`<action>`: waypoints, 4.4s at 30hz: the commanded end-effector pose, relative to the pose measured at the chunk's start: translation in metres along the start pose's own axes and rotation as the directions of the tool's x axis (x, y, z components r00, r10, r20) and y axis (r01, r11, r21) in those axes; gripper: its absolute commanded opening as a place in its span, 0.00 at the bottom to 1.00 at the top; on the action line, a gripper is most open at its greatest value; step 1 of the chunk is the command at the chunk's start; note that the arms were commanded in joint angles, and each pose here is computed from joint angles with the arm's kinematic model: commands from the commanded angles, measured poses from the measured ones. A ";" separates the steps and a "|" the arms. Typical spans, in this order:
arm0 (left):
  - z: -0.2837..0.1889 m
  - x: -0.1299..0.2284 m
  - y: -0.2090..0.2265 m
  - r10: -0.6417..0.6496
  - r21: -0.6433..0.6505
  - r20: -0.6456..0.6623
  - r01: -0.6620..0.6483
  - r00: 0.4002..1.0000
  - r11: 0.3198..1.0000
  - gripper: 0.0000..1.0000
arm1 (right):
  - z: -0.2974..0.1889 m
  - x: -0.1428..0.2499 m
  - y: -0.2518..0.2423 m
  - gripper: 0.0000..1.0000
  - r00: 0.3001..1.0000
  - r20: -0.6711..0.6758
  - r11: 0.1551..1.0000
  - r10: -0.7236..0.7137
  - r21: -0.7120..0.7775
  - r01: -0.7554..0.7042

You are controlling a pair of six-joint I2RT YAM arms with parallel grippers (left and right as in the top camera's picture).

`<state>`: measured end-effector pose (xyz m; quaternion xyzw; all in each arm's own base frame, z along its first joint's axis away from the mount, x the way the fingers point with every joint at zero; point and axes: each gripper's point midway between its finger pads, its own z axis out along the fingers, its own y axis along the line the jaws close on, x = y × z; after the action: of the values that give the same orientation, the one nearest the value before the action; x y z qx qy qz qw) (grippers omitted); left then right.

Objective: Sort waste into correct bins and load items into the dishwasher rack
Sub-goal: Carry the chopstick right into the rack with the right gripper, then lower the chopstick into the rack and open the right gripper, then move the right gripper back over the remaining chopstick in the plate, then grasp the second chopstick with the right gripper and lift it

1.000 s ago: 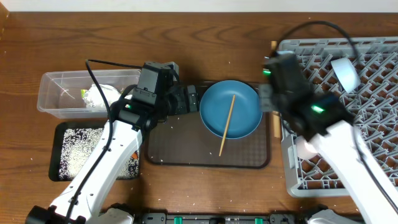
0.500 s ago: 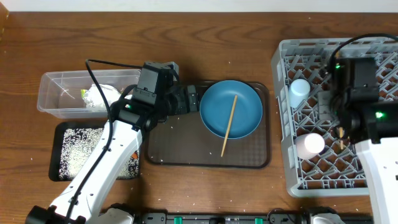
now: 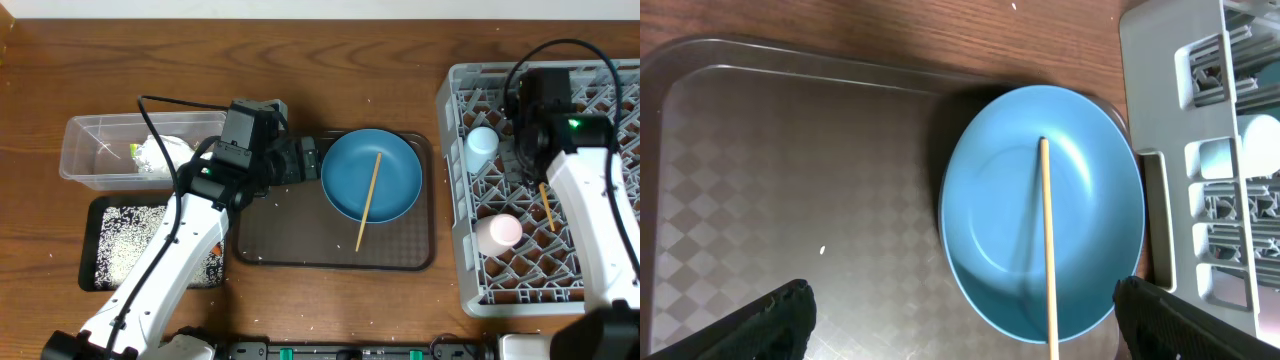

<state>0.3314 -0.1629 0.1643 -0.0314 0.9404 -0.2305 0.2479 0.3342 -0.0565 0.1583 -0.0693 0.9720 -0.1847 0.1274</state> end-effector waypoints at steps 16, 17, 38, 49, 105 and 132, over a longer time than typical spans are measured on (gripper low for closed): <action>-0.006 -0.005 -0.004 0.016 0.004 0.023 -0.016 1.000 1.000 0.98 | 0.028 0.002 -0.031 0.01 0.996 -0.032 0.996 0.078 0.035 -0.077; -0.006 -0.005 -0.004 0.016 0.004 0.023 -0.016 1.000 1.000 0.98 | 0.028 0.000 -0.031 0.01 0.996 -0.025 0.996 0.082 0.036 -0.081; -0.006 -0.005 -0.004 0.016 0.004 0.023 -0.016 1.000 1.000 0.98 | 0.037 -0.020 -0.022 0.02 0.998 0.041 0.999 0.039 -0.021 -0.038; -0.006 -0.005 -0.004 0.016 0.004 0.023 -0.016 1.000 1.000 0.98 | 0.068 -0.012 -0.012 0.06 0.999 -0.050 0.999 0.015 -0.044 -0.017; -0.006 -0.005 -0.004 0.016 0.004 0.023 -0.016 1.000 1.000 0.98 | -0.079 -0.012 0.219 0.15 0.762 -0.186 0.538 0.620 -0.606 -0.585; -0.006 -0.005 -0.004 0.016 0.004 0.023 -0.016 1.000 1.000 0.98 | 0.035 0.004 0.313 0.23 0.811 -0.216 0.684 0.544 -0.447 -0.577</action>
<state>0.3314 -0.1629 0.1644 -0.0312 0.9404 -0.2305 0.2481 0.3158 0.2208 0.0175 0.2040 0.9623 0.1275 0.1271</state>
